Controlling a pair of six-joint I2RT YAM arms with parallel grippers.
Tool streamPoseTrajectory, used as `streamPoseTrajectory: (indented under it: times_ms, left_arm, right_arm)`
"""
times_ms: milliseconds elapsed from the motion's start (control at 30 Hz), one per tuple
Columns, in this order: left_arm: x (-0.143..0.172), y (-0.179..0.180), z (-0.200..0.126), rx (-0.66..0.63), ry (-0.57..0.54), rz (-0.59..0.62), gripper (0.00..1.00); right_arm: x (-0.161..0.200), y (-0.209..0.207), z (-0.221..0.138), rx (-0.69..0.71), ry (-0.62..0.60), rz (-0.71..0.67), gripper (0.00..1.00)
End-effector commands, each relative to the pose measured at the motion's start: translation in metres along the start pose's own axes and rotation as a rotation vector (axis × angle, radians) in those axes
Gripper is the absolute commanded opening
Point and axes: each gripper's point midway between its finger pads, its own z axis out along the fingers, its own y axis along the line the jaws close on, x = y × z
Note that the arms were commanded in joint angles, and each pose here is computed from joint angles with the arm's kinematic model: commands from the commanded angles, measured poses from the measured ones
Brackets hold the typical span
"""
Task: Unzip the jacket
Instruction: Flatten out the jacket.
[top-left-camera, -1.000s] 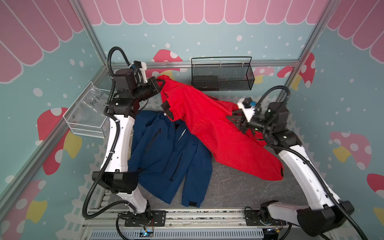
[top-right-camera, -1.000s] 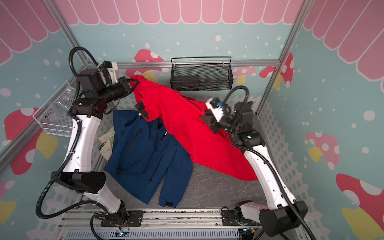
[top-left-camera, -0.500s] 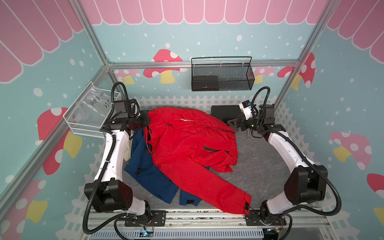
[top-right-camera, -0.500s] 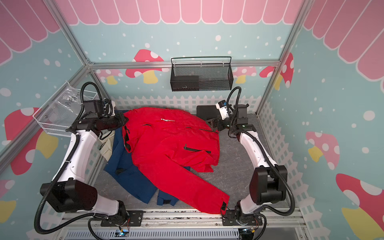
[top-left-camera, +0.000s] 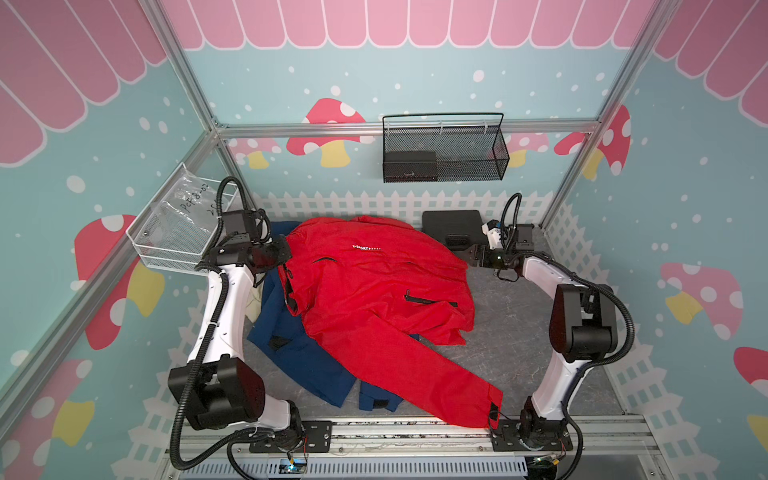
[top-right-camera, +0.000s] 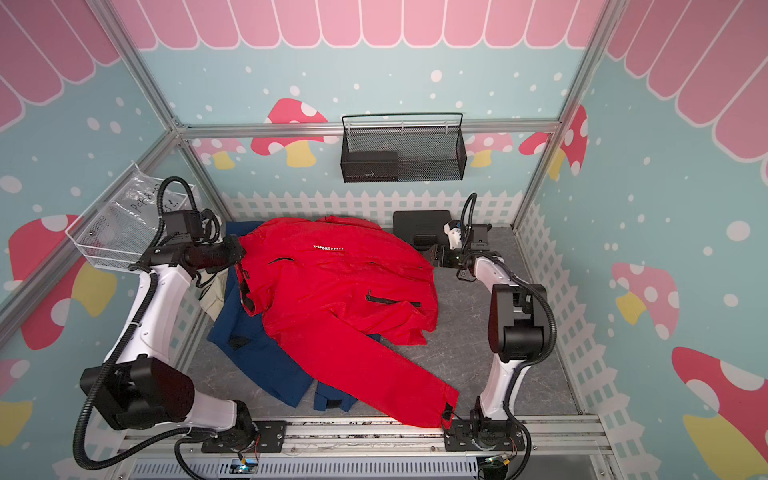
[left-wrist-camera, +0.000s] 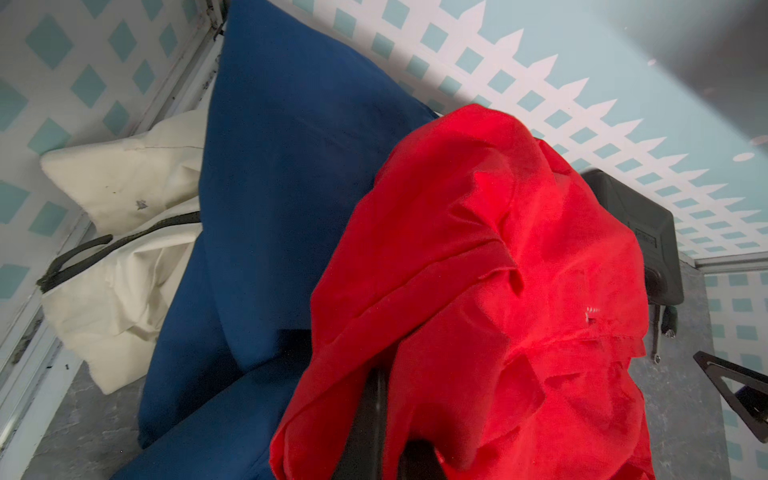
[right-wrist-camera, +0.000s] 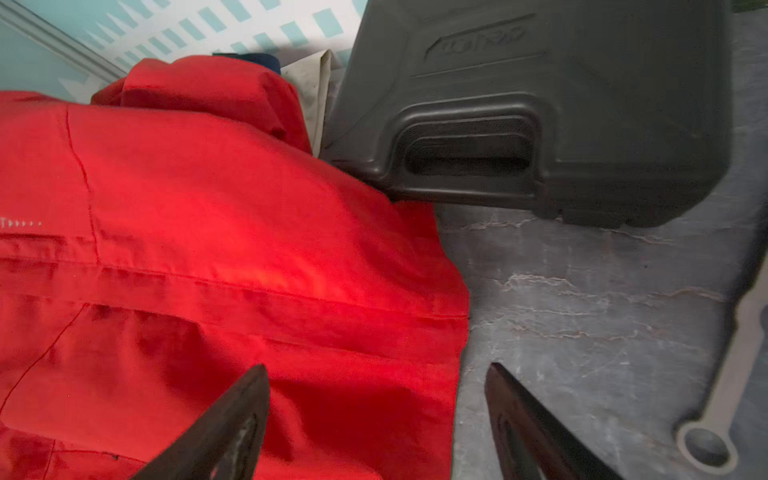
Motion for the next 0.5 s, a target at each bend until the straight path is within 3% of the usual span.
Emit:
streamPoseTrajectory:
  times_ms: [0, 267, 467]
  left_arm:
    - [-0.002, 0.026, -0.005, -0.077, -0.03, -0.008, 0.0]
    - [0.004, 0.034, 0.007, -0.062, -0.02, -0.017, 0.0]
    - [0.008, 0.033, 0.011, -0.04, -0.016, -0.02, 0.0]
  right_arm:
    - [0.0, -0.002, 0.01, -0.073, -0.017, 0.072, 0.79]
    - [0.018, -0.005, 0.033, -0.166, 0.019, 0.109, 0.78]
    - [0.034, 0.012, 0.045, -0.306, 0.053, 0.109, 0.7]
